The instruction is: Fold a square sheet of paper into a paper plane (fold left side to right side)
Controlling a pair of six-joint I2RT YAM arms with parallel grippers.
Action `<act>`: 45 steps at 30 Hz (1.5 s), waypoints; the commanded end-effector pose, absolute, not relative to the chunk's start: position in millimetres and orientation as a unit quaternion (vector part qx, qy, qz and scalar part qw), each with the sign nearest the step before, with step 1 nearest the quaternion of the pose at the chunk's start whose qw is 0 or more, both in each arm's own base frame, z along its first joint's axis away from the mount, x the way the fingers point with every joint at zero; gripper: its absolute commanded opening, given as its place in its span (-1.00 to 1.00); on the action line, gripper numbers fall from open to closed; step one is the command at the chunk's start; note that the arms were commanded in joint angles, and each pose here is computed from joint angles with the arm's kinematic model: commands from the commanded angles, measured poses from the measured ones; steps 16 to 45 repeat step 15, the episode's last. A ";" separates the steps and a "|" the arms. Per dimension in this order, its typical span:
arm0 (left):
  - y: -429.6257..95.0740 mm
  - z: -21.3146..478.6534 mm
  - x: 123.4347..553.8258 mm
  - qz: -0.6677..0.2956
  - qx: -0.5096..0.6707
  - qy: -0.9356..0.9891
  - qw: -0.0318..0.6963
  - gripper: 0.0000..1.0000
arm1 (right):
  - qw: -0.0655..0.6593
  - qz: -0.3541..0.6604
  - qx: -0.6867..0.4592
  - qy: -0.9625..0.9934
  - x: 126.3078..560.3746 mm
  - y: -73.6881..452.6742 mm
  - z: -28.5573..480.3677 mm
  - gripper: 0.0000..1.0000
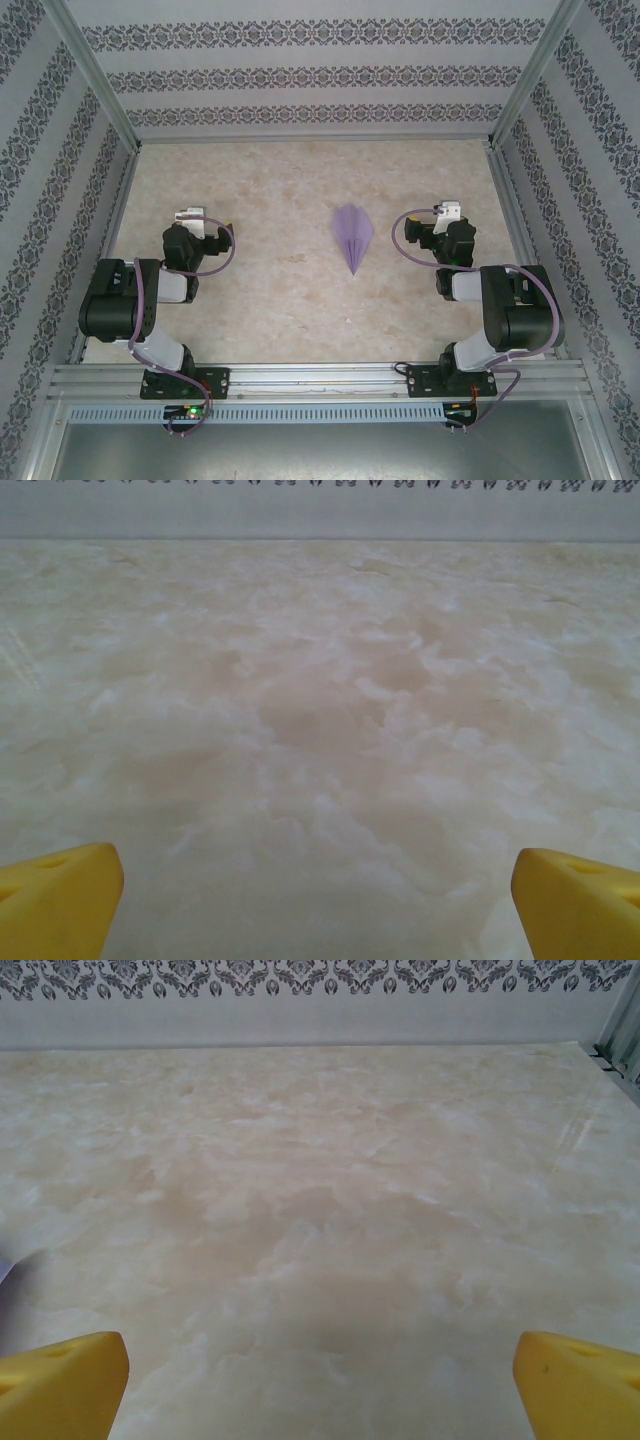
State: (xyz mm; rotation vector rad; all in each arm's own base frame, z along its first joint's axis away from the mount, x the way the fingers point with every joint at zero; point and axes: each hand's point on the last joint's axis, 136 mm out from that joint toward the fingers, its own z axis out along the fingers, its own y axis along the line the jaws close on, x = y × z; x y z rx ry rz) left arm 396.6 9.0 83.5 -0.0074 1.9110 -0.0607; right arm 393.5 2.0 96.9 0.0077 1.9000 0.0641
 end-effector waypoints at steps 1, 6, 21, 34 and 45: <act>9.3 90.4 395.7 -0.029 -0.010 0.807 0.590 0.99 | 0.595 0.030 0.005 0.803 398.6 4.3 107.1 0.96; 4.2 89.8 397.9 -0.038 0.003 0.810 0.585 0.99 | 0.594 0.030 0.005 0.804 398.7 4.2 106.5 0.97; 4.3 90.2 398.1 -0.038 0.004 0.810 0.585 0.99 | 0.594 0.029 0.006 0.804 398.6 4.1 106.7 0.96; 4.3 90.2 398.1 -0.038 0.004 0.810 0.585 0.99 | 0.594 0.029 0.006 0.804 398.6 4.1 106.7 0.96; 4.3 90.2 398.1 -0.038 0.004 0.810 0.585 0.99 | 0.594 0.029 0.006 0.804 398.6 4.1 106.7 0.96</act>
